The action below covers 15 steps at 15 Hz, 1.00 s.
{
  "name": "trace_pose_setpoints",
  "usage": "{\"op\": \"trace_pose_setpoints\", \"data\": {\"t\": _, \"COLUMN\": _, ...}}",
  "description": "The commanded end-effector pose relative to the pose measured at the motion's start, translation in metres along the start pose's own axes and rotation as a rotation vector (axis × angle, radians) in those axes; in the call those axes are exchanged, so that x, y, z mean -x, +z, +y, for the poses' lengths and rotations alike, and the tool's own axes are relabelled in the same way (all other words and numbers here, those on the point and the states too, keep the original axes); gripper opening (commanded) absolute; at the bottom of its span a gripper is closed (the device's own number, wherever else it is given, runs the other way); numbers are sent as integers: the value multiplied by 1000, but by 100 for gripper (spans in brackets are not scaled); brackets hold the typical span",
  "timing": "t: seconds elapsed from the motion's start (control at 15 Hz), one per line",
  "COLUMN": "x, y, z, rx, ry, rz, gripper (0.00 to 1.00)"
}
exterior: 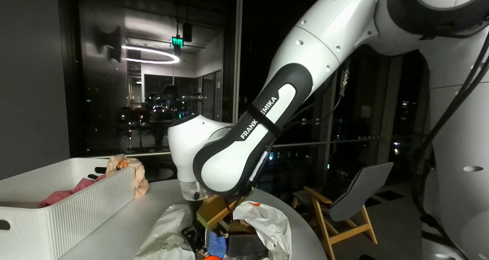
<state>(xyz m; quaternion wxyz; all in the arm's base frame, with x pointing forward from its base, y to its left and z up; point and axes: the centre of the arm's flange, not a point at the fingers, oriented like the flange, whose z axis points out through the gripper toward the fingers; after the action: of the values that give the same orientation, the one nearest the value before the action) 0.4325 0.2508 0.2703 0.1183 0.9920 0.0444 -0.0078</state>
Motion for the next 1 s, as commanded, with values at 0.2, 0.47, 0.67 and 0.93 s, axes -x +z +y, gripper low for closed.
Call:
{"op": "trace_pose_setpoints", "data": {"t": 0.2, "x": 42, "y": -40, "z": -14, "rx": 175, "ry": -3, "rz": -16, "gripper": 100}}
{"op": "trace_pose_setpoints", "data": {"t": 0.47, "x": 64, "y": -49, "z": -16, "rx": 74, "ry": -209, "rz": -88, "gripper": 100}}
{"op": "trace_pose_setpoints", "data": {"t": 0.67, "x": 59, "y": -45, "z": -21, "rx": 11, "ry": -366, "rz": -77, "gripper": 100}}
{"op": "trace_pose_setpoints", "data": {"t": 0.93, "x": 41, "y": -28, "z": -39, "rx": -64, "ry": -572, "rz": -56, "gripper": 100}}
